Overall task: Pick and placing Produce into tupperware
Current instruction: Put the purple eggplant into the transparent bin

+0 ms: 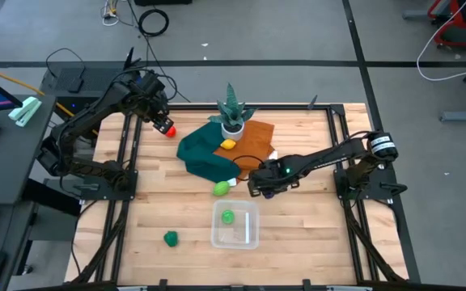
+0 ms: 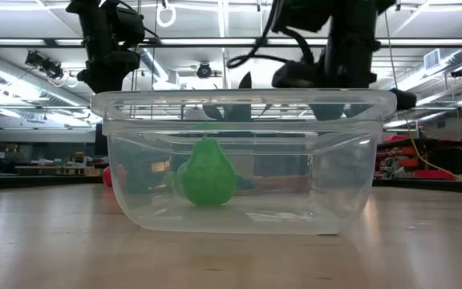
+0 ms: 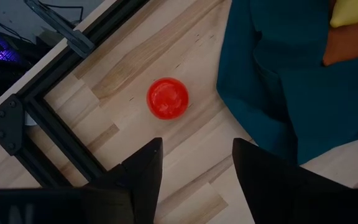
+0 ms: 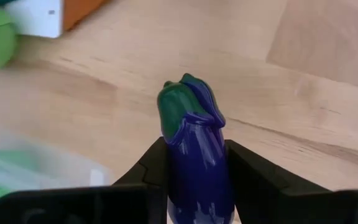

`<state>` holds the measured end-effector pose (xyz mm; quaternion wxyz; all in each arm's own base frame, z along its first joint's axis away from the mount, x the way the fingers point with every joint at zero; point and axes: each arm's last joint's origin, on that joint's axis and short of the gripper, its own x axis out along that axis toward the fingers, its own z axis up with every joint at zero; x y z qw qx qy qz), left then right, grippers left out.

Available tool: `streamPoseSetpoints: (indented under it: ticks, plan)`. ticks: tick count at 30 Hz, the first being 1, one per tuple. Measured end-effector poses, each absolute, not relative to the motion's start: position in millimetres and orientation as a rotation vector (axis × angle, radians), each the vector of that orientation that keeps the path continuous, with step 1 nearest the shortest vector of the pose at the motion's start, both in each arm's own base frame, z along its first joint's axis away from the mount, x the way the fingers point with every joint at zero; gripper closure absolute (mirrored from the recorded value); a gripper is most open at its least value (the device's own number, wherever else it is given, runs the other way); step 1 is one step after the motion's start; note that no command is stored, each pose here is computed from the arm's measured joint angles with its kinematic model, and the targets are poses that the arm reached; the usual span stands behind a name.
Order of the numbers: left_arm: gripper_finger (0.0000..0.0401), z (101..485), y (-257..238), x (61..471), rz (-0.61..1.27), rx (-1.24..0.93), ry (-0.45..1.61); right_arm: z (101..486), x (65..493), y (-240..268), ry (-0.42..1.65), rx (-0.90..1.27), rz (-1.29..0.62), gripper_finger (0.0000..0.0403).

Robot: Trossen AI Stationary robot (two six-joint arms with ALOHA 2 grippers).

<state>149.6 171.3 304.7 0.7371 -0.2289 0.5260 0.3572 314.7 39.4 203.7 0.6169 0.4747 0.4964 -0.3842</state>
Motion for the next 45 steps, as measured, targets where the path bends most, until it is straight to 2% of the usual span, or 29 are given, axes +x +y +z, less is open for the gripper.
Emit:
streamPoseSetpoints:
  ticks: [14,22,27,34,45]
  plan:
    - [0.0201,305,171,150,0.784,-0.503,1.156,271,343,43,0.991,1.061,-0.692,0.0312]
    - [0.02,305,171,149,0.784,-0.503,1.157,298,356,64,0.861,1.109,-0.515,0.0312]
    - [0.0199,305,171,150,0.783,-0.503,1.158,302,354,91,0.853,1.132,-0.437,0.0312]
    - [0.0199,305,171,150,0.784,-0.502,1.157,296,347,122,0.831,1.144,-0.473,0.0312]
    - [0.0204,304,171,149,0.783,-0.504,1.161,248,379,151,0.903,1.125,-0.462,0.0312]
